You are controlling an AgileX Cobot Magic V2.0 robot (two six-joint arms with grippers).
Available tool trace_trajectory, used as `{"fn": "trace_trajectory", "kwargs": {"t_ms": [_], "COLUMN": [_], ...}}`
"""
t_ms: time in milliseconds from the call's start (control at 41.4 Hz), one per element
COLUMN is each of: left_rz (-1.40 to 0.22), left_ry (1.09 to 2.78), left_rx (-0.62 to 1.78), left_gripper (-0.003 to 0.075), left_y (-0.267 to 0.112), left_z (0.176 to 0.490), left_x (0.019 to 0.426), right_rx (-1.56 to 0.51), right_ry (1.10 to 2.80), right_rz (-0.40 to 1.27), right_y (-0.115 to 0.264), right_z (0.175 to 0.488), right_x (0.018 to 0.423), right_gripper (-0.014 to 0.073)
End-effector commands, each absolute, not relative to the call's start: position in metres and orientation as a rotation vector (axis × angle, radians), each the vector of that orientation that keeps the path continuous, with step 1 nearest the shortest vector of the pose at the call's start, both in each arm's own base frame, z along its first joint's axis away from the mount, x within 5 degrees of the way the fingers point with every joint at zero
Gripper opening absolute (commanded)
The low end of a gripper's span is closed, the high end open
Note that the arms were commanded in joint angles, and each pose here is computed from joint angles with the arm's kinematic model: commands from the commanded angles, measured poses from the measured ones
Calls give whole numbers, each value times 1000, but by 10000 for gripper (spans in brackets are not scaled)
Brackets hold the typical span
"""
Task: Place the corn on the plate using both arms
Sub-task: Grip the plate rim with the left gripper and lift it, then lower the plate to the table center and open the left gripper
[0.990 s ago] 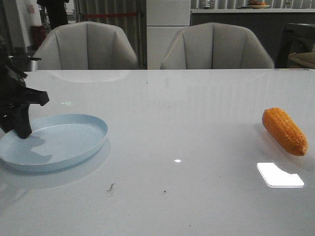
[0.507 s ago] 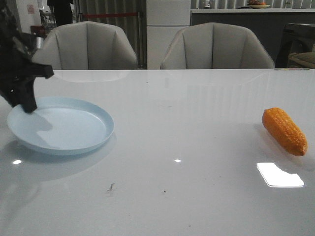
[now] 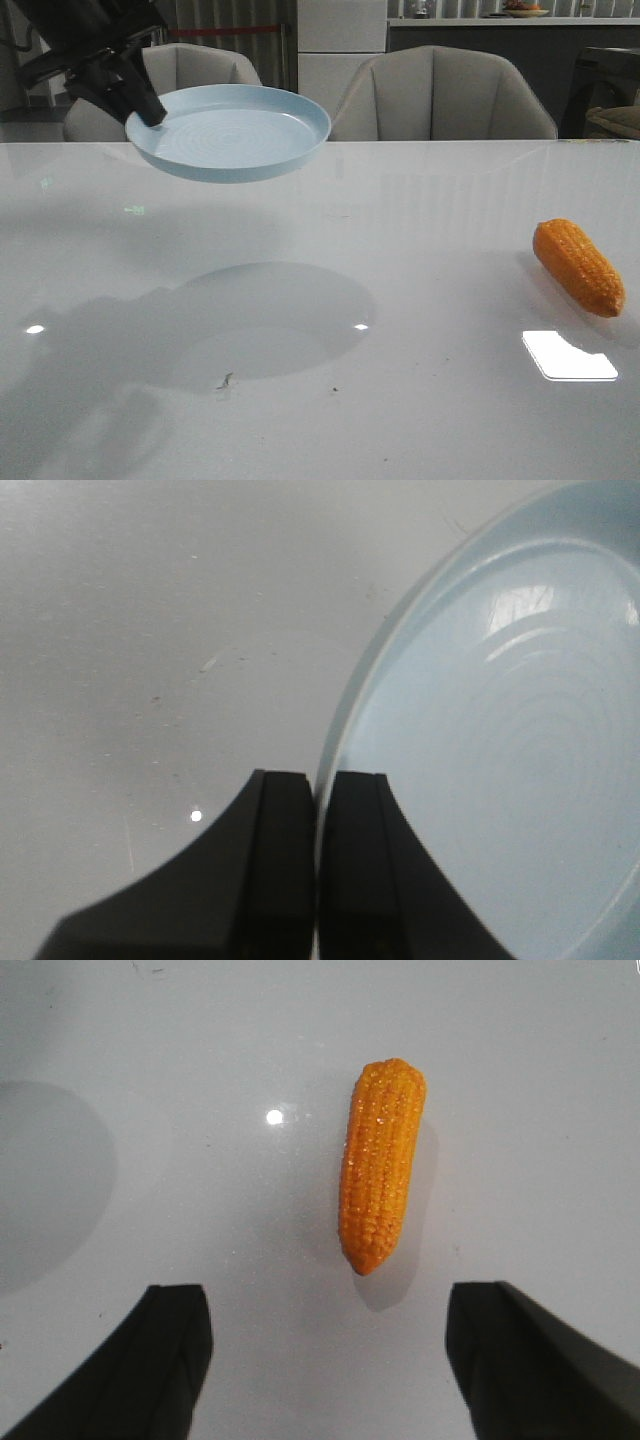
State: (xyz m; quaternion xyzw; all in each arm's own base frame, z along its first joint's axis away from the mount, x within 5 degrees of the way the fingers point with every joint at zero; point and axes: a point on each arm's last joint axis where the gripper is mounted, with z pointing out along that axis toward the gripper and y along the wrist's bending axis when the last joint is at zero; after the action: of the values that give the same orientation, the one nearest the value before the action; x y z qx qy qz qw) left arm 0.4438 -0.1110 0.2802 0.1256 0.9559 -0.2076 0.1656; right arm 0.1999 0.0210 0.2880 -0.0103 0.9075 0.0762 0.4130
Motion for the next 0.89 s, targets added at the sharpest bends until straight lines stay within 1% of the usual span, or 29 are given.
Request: {"fn": "trace_trajectory", "kwargs": {"t_ms": [0, 193, 386, 531, 869], "left_rz": [-675, -682, -652, -644, -608], "left_ry": [2606, 2605, 2700, 2758, 2846], "left_rx": [416, 527, 624, 657, 674], "left_gripper": [93, 93, 96, 96, 102], "left_y": [-136, -176, -205, -215, -217], "left_z": [318, 308, 271, 247, 213], "left_x": [430, 422, 421, 422, 428], "right_rx": [-14, -14, -15, -18, -18], "right_ry": [2180, 2180, 2189, 2205, 2209], "right_rz": [192, 192, 193, 196, 197], "right_y": [20, 20, 21, 21, 21], "right_z": [305, 305, 305, 303, 303], "right_x": [205, 205, 204, 203, 203], "right_gripper": [592, 592, 592, 592, 592]}}
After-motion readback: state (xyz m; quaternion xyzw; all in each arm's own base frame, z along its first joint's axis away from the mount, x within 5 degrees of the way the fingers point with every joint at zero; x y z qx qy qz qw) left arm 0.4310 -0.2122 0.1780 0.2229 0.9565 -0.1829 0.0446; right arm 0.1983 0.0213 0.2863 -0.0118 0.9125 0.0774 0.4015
